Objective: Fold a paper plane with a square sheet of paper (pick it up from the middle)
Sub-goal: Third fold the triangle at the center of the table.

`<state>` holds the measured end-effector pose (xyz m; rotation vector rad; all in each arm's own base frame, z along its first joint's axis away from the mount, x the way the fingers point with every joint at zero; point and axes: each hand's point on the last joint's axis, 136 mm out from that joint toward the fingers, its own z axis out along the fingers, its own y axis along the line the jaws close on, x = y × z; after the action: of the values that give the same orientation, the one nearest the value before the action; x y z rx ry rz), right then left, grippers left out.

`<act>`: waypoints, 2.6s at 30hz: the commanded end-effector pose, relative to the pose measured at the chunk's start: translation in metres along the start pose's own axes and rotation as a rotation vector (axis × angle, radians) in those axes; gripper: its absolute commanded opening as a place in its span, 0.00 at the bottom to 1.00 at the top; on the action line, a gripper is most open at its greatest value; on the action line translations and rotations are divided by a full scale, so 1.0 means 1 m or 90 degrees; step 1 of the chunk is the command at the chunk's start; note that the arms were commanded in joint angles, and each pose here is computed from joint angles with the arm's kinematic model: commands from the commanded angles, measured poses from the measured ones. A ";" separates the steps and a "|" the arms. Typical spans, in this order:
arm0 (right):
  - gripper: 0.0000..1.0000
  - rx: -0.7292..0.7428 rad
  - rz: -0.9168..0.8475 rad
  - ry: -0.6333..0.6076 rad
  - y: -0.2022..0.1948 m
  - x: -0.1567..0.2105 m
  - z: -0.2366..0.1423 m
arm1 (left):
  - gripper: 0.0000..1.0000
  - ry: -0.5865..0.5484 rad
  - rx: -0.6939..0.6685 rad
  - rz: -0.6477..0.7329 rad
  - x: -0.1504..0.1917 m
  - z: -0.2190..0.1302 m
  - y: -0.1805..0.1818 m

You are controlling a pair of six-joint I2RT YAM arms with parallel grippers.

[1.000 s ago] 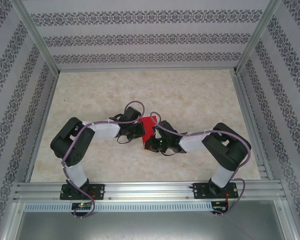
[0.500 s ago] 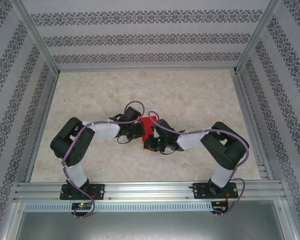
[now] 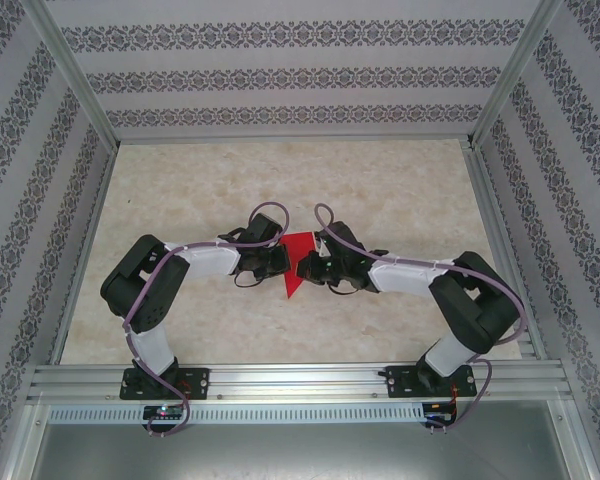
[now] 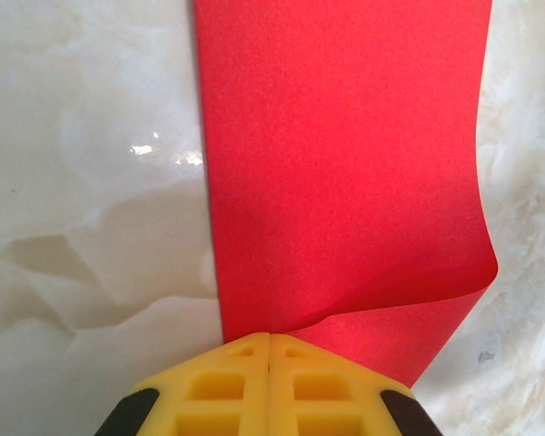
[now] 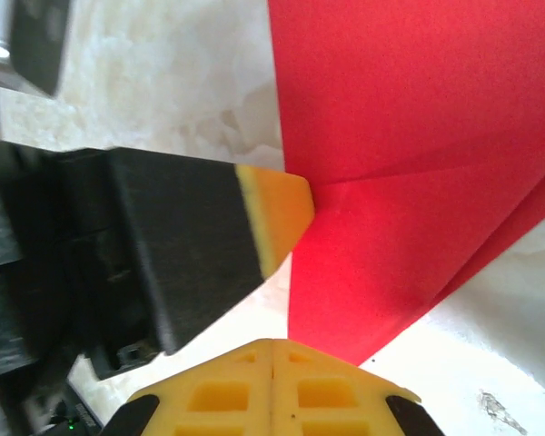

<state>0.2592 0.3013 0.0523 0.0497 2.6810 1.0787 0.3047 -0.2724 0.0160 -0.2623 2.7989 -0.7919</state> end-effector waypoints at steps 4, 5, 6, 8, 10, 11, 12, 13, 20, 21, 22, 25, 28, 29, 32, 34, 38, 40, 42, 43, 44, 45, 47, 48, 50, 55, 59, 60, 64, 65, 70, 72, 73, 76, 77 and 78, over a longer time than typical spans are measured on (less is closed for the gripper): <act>0.05 0.027 -0.001 0.013 -0.010 -0.004 0.018 | 0.00 0.032 -0.136 -0.021 0.021 0.010 0.056; 0.05 0.034 0.006 0.014 -0.014 -0.005 0.019 | 0.00 0.032 -0.135 -0.019 0.021 0.011 0.055; 0.05 0.038 0.010 0.016 -0.017 -0.004 0.021 | 0.00 0.033 -0.134 -0.016 0.020 0.010 0.054; 0.05 0.057 0.027 0.020 -0.027 -0.002 0.024 | 0.00 0.032 -0.130 -0.008 0.019 0.011 0.052; 0.05 0.070 0.043 0.025 -0.036 0.001 0.026 | 0.00 0.034 -0.124 0.002 0.017 0.011 0.048; 0.05 0.078 0.051 0.027 -0.040 0.003 0.027 | 0.00 0.034 -0.120 0.007 0.016 0.011 0.046; 0.05 0.084 0.059 0.029 -0.044 0.006 0.028 | 0.00 0.032 -0.116 0.012 0.015 0.011 0.044; 0.05 0.092 0.069 0.032 -0.048 0.008 0.028 | 0.00 0.033 -0.115 0.016 0.014 0.011 0.043; 0.05 0.109 0.138 0.027 -0.062 0.018 0.029 | 0.07 0.010 -0.054 0.035 0.001 0.002 0.013; 0.05 0.111 0.145 0.024 -0.062 0.018 0.028 | 0.09 0.001 -0.038 0.033 -0.002 -0.004 0.006; 0.05 0.112 0.151 0.020 -0.062 0.017 0.027 | 0.11 -0.011 -0.025 0.030 -0.005 -0.009 0.000; 0.05 0.112 0.165 0.009 -0.061 0.015 0.024 | 0.16 -0.042 0.009 0.009 -0.005 -0.025 -0.007; 0.05 0.111 0.172 0.006 -0.060 0.015 0.023 | 0.16 -0.042 0.039 -0.004 0.008 -0.033 -0.010; 0.04 0.111 0.174 0.006 -0.060 0.015 0.023 | 0.15 -0.036 0.050 -0.008 0.015 -0.034 -0.011; 0.04 0.104 0.179 0.007 -0.058 0.014 0.023 | 0.12 -0.011 0.087 -0.009 0.035 -0.033 -0.020; 0.04 0.101 0.178 0.008 -0.057 0.014 0.023 | 0.08 0.002 0.106 -0.011 0.045 -0.030 -0.025; 0.04 0.098 0.179 0.009 -0.055 0.013 0.024 | 0.03 0.014 0.100 -0.017 0.056 -0.023 -0.024; 0.04 0.097 0.180 0.011 -0.056 0.013 0.025 | 0.02 0.018 0.099 -0.018 0.058 -0.019 -0.023; 0.04 0.097 0.179 0.013 -0.056 0.014 0.025 | 0.02 0.018 0.104 -0.018 0.057 -0.016 -0.025; 0.04 0.096 0.180 0.011 -0.056 0.013 0.025 | 0.02 0.019 0.104 -0.020 0.057 -0.016 -0.025; 0.04 0.096 0.181 0.011 -0.056 0.014 0.025 | 0.02 0.019 0.107 -0.019 0.057 -0.016 -0.027; 0.04 0.097 0.181 0.012 -0.057 0.014 0.025 | 0.02 0.019 0.107 -0.017 0.056 -0.017 -0.028; 0.04 0.096 0.180 0.011 -0.057 0.014 0.024 | 0.01 0.018 0.097 -0.014 0.056 -0.017 -0.026; 0.04 0.095 0.182 0.011 -0.057 0.013 0.024 | 0.01 0.022 0.089 -0.015 0.057 -0.016 -0.024; 0.04 0.093 0.182 0.010 -0.056 0.012 0.024 | 0.01 0.027 0.083 -0.019 0.059 -0.013 -0.020; 0.04 0.081 0.169 0.007 -0.053 0.008 0.022 | 0.00 0.044 0.037 -0.031 0.067 -0.002 -0.001; 0.04 0.061 0.133 -0.002 -0.043 0.000 0.019 | 0.00 0.038 -0.023 -0.035 0.068 -0.001 0.020; 0.05 0.059 0.121 -0.005 -0.041 -0.003 0.018 | 0.00 0.037 -0.034 -0.037 0.068 -0.002 0.024; 0.05 0.030 0.070 -0.010 -0.023 -0.017 0.011 | 0.00 0.038 -0.064 -0.037 0.069 -0.004 0.032; 0.05 0.030 0.059 -0.015 -0.021 -0.020 0.008 | 0.00 0.040 -0.070 -0.038 0.070 -0.004 0.034; 0.05 0.046 0.017 -0.033 -0.016 -0.036 -0.002 | 0.00 0.039 -0.083 -0.037 0.070 -0.006 0.036; 0.06 0.042 0.004 -0.029 -0.014 -0.036 -0.001 | 0.00 0.040 -0.084 -0.037 0.070 -0.006 0.037; 0.05 0.040 0.002 -0.023 -0.013 -0.035 0.000 | 0.00 0.040 -0.083 -0.037 0.070 -0.007 0.036; 0.06 0.039 -0.005 -0.005 -0.012 -0.030 0.006 | 0.00 0.040 -0.084 -0.038 0.070 -0.007 0.035; 0.05 0.042 -0.006 -0.001 -0.013 -0.028 0.008 | 0.00 0.040 -0.085 -0.038 0.069 -0.007 0.035; 0.05 0.043 -0.007 0.004 -0.014 -0.026 0.010 | 0.00 0.040 -0.085 -0.038 0.070 -0.007 0.035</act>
<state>0.2899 0.2897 0.0445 0.1098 2.7040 0.9970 0.2493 -0.2814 0.0166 -0.3144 2.8224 -0.8424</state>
